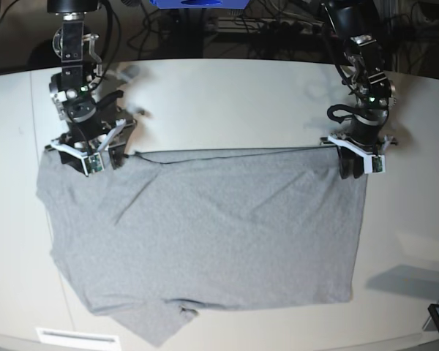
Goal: Fold the T-shirt properly
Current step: 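Lower the shoulder edge onto the table and open both grippers, then raise the left gripper away and move the right gripper to the shoulder corner, then pinch the shirt's shoulder corner with the right gripper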
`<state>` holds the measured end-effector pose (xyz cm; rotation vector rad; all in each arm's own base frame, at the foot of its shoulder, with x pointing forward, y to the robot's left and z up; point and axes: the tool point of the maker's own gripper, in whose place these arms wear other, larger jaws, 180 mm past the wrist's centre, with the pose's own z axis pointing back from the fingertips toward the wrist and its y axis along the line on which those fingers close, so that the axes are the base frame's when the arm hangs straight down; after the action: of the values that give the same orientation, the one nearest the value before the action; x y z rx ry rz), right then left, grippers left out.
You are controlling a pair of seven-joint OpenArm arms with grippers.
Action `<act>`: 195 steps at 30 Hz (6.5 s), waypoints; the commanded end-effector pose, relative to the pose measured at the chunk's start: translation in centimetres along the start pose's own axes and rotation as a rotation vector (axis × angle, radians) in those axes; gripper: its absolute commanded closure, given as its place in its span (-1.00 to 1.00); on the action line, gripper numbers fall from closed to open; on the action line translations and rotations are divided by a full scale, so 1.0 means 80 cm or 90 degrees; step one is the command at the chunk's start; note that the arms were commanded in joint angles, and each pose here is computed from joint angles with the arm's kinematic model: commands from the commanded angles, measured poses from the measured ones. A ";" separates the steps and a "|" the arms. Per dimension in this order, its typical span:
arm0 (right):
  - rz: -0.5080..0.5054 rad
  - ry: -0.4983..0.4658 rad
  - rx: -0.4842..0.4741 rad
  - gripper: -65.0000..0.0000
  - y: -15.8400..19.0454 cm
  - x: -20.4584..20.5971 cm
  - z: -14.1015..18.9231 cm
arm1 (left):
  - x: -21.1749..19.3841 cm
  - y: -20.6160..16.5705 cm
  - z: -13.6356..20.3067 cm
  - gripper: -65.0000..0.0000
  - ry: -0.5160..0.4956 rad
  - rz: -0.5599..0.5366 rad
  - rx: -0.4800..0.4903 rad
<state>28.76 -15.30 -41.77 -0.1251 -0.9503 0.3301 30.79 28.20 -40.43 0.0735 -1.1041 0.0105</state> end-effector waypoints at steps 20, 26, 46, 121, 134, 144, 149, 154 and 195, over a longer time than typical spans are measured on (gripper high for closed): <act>0.003 0.043 -0.045 -0.11 -0.025 -0.009 0.024 | 0.020 0.016 0.010 0.47 -0.015 -0.041 0.013; 0.019 -0.013 -0.030 -0.11 -0.012 0.037 0.024 | 0.023 0.015 0.009 0.47 -0.018 -0.042 0.012; 0.000 0.017 -0.012 -0.10 0.026 0.074 0.072 | 0.127 0.094 0.096 0.47 -0.065 -0.111 0.156; -0.074 0.046 0.061 1.00 0.073 0.025 0.030 | 0.009 0.102 0.164 0.47 0.099 -0.124 0.167; -0.070 0.008 0.040 1.00 0.059 0.052 0.048 | 0.010 0.102 0.163 0.47 0.098 -0.123 0.167; -0.068 0.054 0.035 0.63 0.055 0.042 0.053 | 0.009 0.102 0.163 0.47 0.100 -0.123 0.166; -0.065 0.052 0.033 0.43 0.053 0.044 0.062 | 0.005 0.102 0.163 0.47 0.104 -0.120 0.166; -0.066 0.063 0.040 0.20 0.057 0.041 0.063 | -0.005 0.104 0.162 0.47 0.116 -0.113 0.166; -0.070 0.095 0.061 0.98 0.071 0.022 0.039 | -0.004 0.105 0.161 0.47 0.116 -0.115 0.167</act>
<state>25.06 -9.66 -41.05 -0.0129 -0.7441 0.2646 18.20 35.41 -35.66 0.3798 -0.8691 0.0130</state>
